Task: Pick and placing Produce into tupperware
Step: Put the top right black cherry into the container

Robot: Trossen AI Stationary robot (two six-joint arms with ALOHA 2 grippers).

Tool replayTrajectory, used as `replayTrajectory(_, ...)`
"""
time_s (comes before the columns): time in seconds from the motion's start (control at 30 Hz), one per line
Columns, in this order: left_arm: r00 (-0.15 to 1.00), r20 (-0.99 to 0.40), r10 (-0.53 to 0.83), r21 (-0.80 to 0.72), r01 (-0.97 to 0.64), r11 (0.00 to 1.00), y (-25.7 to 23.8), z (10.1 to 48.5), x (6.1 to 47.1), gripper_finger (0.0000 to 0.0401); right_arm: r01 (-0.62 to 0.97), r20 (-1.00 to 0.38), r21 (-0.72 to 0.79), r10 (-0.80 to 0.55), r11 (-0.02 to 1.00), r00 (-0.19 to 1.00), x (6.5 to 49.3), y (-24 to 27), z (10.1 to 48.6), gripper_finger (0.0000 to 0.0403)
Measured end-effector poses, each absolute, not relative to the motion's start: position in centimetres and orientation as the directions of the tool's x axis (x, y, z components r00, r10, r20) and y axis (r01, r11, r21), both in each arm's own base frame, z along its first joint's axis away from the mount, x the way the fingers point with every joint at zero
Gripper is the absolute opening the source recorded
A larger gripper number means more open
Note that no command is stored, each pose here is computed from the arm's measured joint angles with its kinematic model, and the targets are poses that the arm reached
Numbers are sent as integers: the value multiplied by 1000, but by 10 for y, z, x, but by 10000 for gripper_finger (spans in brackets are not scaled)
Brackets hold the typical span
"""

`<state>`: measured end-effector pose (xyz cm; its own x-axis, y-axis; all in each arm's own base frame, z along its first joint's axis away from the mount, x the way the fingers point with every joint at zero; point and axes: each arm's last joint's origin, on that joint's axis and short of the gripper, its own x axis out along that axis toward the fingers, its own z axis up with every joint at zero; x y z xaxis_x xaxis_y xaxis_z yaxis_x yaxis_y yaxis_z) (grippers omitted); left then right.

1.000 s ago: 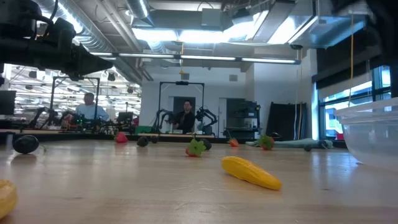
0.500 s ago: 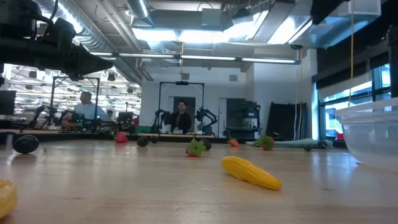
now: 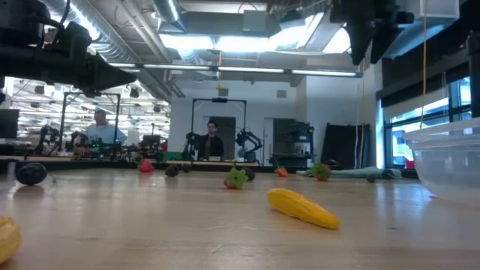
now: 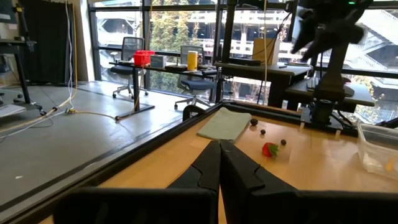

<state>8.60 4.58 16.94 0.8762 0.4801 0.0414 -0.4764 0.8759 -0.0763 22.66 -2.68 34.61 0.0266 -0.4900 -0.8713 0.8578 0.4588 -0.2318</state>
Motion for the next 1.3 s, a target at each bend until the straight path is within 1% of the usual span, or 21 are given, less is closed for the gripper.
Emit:
replayTrajectory(0.1,876,42,480,-76,-476,876,46,170,86,0,875,-869,-236,-495,423,5,226,-39,346,283)
replayTrajectory(0.2,876,43,480,-76,-476,876,46,170,86,0,884,-836,-259,-548,388,-4,228,-48,346,284)
replayTrajectory(0.33,876,45,480,-76,-476,876,46,170,86,0,907,-823,-236,-568,348,3,233,-51,337,284)
replayTrajectory(0.53,876,51,480,-76,-476,876,46,170,86,0,935,-873,-273,-467,226,-142,218,-69,304,284)
replayTrajectory(0.67,876,50,480,-76,-476,876,46,170,86,0,942,-904,-284,-378,179,-200,205,-82,276,284)
replayTrajectory(0.73,876,50,480,-76,-476,876,46,170,86,0,951,-922,-254,-340,174,-184,199,-90,262,284)
replayTrajectory(0.87,876,50,480,-76,-476,876,46,170,86,0,972,-958,-154,-267,177,-103,189,-103,235,284)
replayTrajectory(1.0,876,50,480,-76,-476,876,46,170,86,0,983,-968,-86,-247,160,-45,182,-115,215,284)
replayTrajectory(1.13,876,51,480,-76,-476,876,46,170,86,0,987,-967,-75,-250,140,-38,176,-123,203,284)
replayTrajectory(1.3,876,50,480,-76,-476,876,46,170,86,0,988,-969,-94,-238,121,-63,168,-127,195,284)
